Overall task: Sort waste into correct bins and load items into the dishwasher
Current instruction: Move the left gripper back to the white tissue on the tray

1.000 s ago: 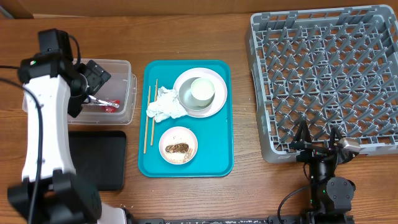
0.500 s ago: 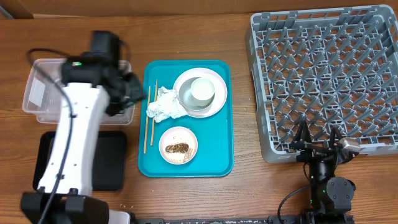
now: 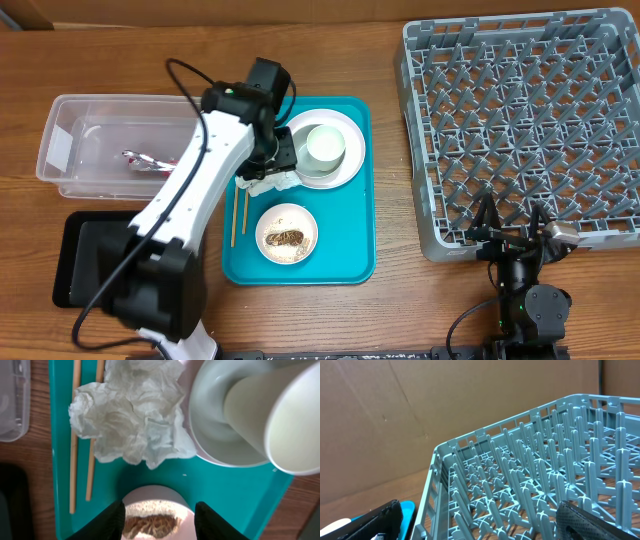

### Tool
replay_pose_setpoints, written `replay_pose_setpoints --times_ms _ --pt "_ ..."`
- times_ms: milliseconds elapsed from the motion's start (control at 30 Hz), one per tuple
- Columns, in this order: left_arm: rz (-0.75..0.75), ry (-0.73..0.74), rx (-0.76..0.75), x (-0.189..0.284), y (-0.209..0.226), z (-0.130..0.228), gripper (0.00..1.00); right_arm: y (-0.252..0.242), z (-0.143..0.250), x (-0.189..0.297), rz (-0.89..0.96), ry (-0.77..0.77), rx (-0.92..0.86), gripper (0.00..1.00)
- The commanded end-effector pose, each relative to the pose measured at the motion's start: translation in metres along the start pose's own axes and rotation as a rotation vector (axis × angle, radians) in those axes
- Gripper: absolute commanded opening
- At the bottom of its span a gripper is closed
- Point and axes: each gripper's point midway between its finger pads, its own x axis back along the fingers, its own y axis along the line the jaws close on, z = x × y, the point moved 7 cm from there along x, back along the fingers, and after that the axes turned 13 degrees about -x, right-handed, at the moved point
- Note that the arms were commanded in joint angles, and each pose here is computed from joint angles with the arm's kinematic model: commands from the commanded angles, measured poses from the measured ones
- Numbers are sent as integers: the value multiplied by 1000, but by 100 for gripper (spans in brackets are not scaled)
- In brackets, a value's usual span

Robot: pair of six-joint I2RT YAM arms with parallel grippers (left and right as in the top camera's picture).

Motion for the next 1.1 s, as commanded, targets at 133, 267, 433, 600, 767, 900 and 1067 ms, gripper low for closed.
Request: replay_pose_setpoints --times_ms 133,267,433,600,767,900,1067 --pt "-56 132 -52 -51 1 -1 52 -2 0 0 8 -12 6 100" --pt "-61 166 -95 -73 1 -4 56 -2 1 0 8 -12 6 100" --pt "-67 186 -94 -84 1 -4 57 -2 1 0 8 -12 5 100" --pt "-88 191 -96 -88 3 -4 57 -2 1 0 8 -12 5 100" --pt "-91 180 -97 -88 3 -6 51 -2 1 0 8 -12 5 100" --pt "-89 171 -96 -89 3 -8 36 -2 1 0 8 -12 5 100" --pt "-88 170 -96 -89 3 -8 19 -2 1 0 8 -12 5 100"
